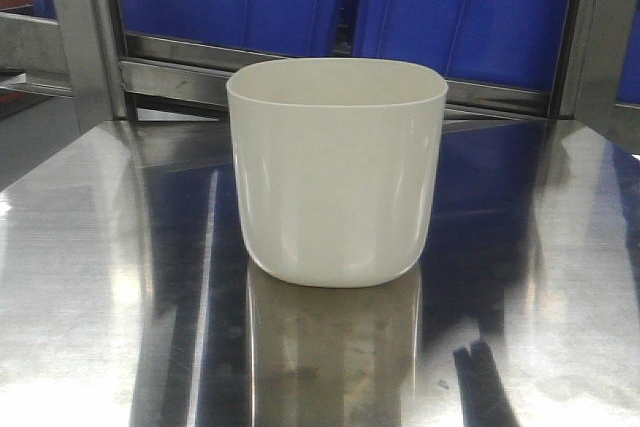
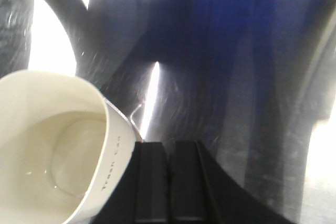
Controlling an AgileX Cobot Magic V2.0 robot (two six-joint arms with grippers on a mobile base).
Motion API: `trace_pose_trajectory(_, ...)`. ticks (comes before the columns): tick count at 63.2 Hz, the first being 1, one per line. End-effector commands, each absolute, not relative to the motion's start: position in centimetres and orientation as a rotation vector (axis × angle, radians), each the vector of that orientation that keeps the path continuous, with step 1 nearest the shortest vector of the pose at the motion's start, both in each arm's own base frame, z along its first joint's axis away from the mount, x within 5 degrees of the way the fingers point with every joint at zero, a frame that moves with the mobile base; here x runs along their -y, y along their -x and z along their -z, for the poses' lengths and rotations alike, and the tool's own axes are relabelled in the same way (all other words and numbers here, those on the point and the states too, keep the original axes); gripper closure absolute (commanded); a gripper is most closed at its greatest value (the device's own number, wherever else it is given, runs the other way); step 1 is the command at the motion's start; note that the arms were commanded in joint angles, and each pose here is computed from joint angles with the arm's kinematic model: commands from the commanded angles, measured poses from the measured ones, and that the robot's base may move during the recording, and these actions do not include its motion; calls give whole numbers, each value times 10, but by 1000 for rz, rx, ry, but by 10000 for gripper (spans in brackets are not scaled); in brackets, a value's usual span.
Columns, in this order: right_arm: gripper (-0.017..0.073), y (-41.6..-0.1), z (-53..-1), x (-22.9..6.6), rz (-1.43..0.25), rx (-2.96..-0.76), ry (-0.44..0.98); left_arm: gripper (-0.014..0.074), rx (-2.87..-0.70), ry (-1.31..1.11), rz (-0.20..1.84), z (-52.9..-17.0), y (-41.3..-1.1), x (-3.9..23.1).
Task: Move white bin to right shelf second layer
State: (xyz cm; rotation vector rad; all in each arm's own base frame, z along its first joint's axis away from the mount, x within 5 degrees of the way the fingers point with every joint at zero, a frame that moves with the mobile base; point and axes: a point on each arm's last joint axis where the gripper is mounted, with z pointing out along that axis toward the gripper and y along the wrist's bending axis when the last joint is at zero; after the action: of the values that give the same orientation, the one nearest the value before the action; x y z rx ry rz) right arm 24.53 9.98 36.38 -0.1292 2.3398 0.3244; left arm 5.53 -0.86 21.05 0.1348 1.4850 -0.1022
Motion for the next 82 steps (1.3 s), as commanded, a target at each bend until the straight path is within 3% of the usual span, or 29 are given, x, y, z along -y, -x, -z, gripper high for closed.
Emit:
trace_pose_trajectory(1,477,-245,-384,-102,-355,-2227,143,509,-1420,-117,112,-208,-55,8)
trace_pose_trajectory(7,322,-244,-383,-103,-329,-2234,203,509,-1420,-117,112,-208,-55,8)
trace_pose_trajectory(12,90,-243,-382,-105,-322,-2237,238,509,-1420,-117,112,-208,-55,8)
trace_pose_trajectory(17,1,-242,-382,-105,-339,-2244,231,509,-1420,-117,112,-208,-55,8)
trace_pose_trajectory(47,0,-268,-373,-125,-439,-2381,193,509,-1420,-117,112,-208,-55,8)
trace_pose_trajectory(82,0,-300,-339,-164,-414,-2562,297,509,-1420,-117,112,-208,-55,8)
